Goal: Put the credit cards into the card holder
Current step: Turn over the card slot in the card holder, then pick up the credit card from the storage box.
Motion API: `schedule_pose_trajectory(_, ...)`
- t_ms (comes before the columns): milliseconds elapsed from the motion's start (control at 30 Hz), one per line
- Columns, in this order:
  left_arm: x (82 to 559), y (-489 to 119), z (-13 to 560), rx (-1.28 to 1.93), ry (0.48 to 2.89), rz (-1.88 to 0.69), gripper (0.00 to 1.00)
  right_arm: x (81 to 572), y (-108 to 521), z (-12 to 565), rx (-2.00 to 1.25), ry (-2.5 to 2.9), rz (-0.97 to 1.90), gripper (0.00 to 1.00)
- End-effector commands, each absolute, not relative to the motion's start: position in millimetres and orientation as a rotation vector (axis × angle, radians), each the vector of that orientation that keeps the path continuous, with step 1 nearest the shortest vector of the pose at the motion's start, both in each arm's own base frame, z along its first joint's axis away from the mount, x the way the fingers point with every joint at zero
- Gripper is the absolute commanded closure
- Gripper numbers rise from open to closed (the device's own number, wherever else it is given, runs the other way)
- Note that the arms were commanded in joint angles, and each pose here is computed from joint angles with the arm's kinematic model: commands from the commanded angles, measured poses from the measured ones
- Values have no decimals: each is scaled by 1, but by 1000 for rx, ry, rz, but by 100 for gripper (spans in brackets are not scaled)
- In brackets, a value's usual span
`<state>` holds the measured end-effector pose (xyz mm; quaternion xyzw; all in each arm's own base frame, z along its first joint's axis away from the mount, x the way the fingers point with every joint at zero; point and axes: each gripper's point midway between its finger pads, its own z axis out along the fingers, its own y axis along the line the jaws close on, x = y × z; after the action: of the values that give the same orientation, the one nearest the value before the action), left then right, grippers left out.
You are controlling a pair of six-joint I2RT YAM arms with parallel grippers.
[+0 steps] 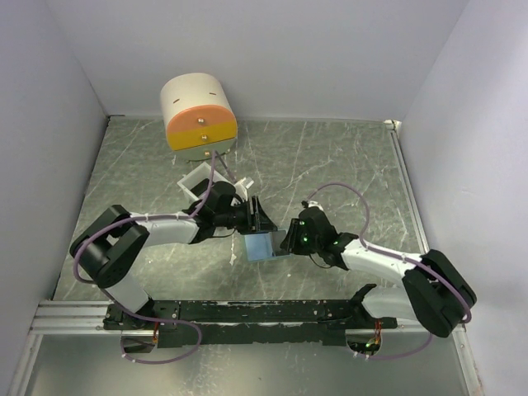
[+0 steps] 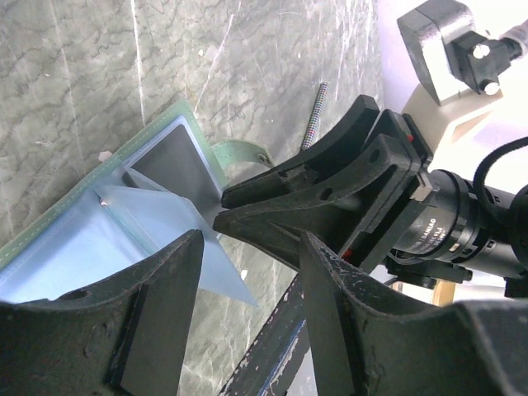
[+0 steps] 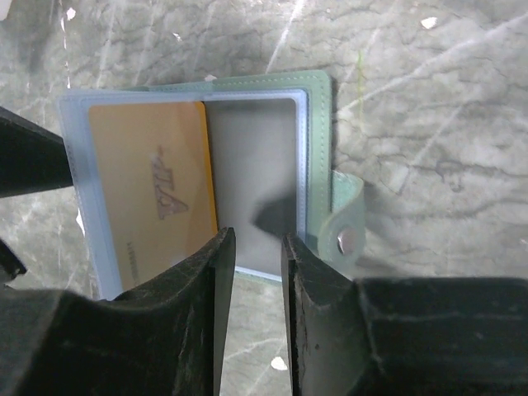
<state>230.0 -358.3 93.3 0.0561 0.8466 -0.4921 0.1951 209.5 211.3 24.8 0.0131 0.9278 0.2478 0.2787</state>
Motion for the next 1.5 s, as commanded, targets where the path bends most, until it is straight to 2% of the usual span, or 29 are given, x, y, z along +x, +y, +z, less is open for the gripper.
schedule_pose_trajectory(0, 237, -371, 111, 200, 2294, -1447, 39, 213, 201, 41, 46, 2463, 602, 69)
schedule_pose_trajectory(500, 246, -383, 98, 206, 2306, -1471, 40, 212, 180, 91, 101, 2345, 576, 57)
schedule_pose_trajectory(733, 245, -380, 99, 193, 2297, -1462, 41, 211, 179, 99, 103, 2316, 598, 56)
schedule_pose_trajectory(900, 251, -368, 114, 212, 2285, -1346, 41, 211, 184, 98, 85, 2320, 614, 55)
schedule_pose_trajectory(1100, 265, -335, 124, 223, 2337, -1024, 40, 215, 189, 101, 71, 2318, 631, 38)
schedule_pose_trajectory(1267, 286, -293, 132, 284, 2360, -657, 41, 221, 190, 111, 65, 2292, 618, 11)
schedule_pose_trajectory(1467, 317, -222, 138, 286, 2385, -274, 43, 226, 194, 119, 50, 2267, 632, 3)
